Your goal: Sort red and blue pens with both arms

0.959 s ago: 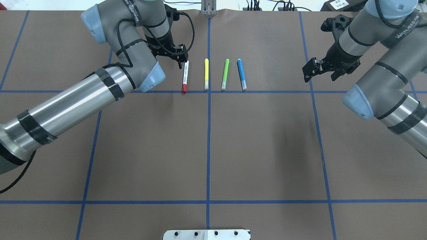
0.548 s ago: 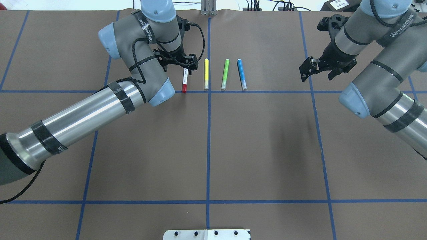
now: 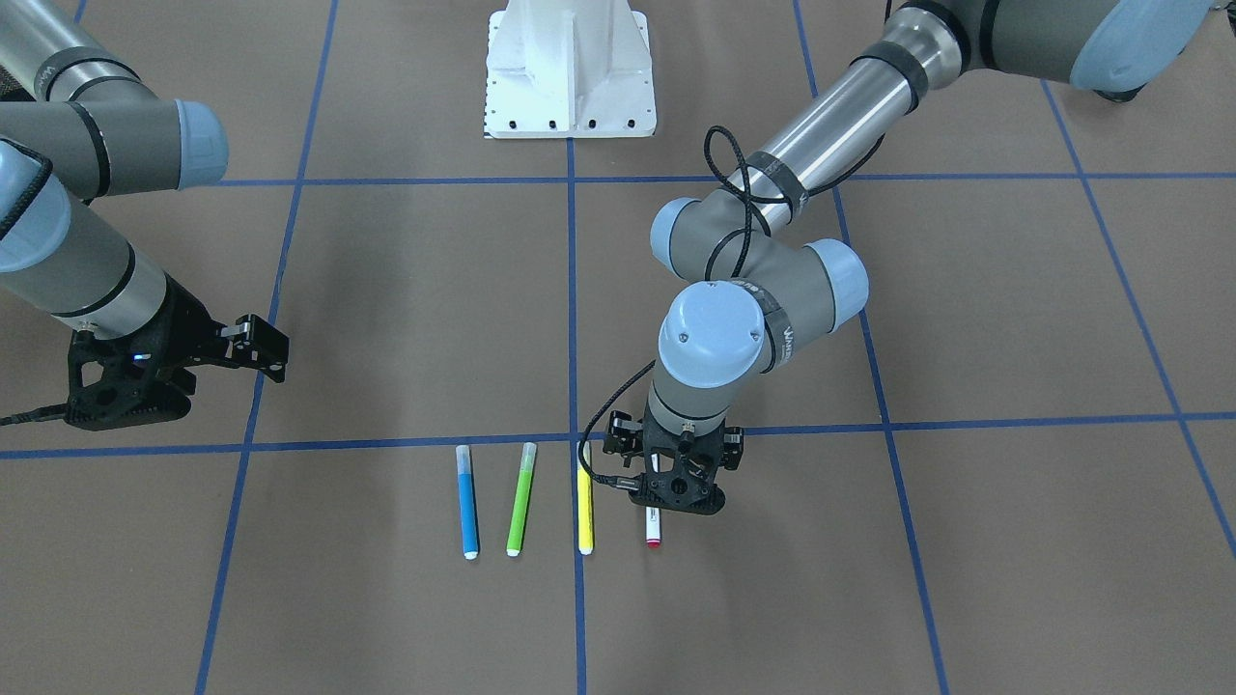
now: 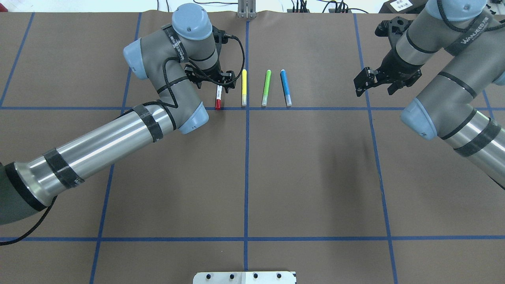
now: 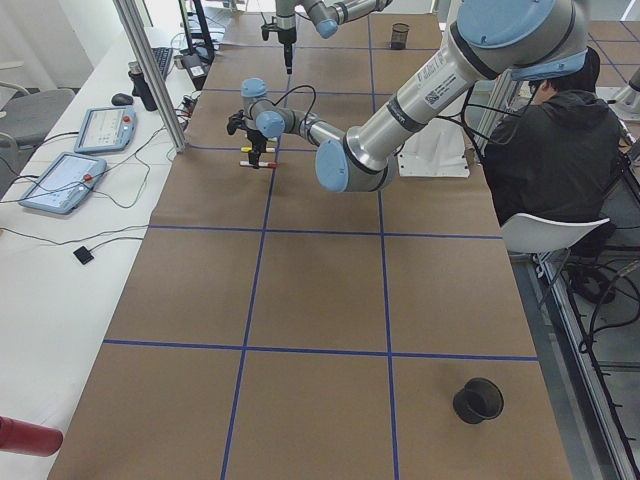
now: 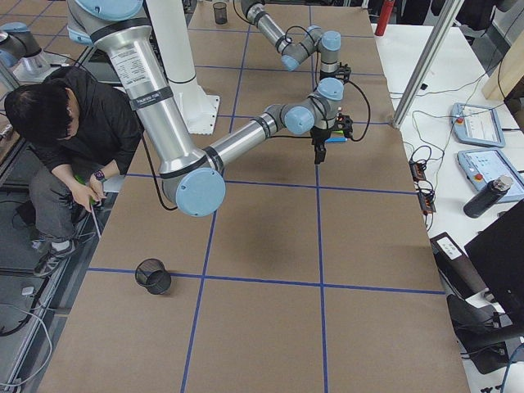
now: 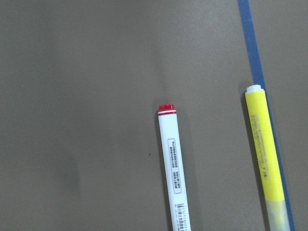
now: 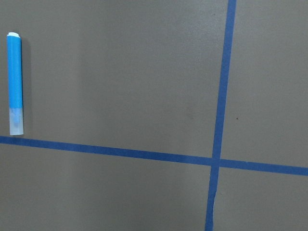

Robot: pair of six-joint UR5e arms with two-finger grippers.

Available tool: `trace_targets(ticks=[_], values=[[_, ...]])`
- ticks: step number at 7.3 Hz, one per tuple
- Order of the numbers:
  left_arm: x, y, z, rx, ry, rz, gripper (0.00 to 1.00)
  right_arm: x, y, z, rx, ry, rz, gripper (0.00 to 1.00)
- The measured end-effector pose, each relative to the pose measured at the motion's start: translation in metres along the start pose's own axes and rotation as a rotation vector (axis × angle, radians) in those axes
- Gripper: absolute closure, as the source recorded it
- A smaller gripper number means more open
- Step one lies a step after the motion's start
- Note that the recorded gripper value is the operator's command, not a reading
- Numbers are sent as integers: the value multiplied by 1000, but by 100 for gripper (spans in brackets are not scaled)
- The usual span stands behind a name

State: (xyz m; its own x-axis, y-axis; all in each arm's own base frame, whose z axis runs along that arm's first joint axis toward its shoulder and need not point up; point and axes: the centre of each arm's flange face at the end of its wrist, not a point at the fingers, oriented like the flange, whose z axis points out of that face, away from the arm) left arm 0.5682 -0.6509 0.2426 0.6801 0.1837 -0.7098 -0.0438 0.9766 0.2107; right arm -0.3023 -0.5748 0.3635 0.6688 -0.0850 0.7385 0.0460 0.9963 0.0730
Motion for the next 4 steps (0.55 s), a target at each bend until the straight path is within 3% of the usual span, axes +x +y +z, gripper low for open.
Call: trace_targets(ticks=[1,4], values=[[0,1,3,5,-4,0,22,0,0,0,0,0,0,1],[8,6,9,2,-2,-14,31,0,-1,1,-1,1,1,1]])
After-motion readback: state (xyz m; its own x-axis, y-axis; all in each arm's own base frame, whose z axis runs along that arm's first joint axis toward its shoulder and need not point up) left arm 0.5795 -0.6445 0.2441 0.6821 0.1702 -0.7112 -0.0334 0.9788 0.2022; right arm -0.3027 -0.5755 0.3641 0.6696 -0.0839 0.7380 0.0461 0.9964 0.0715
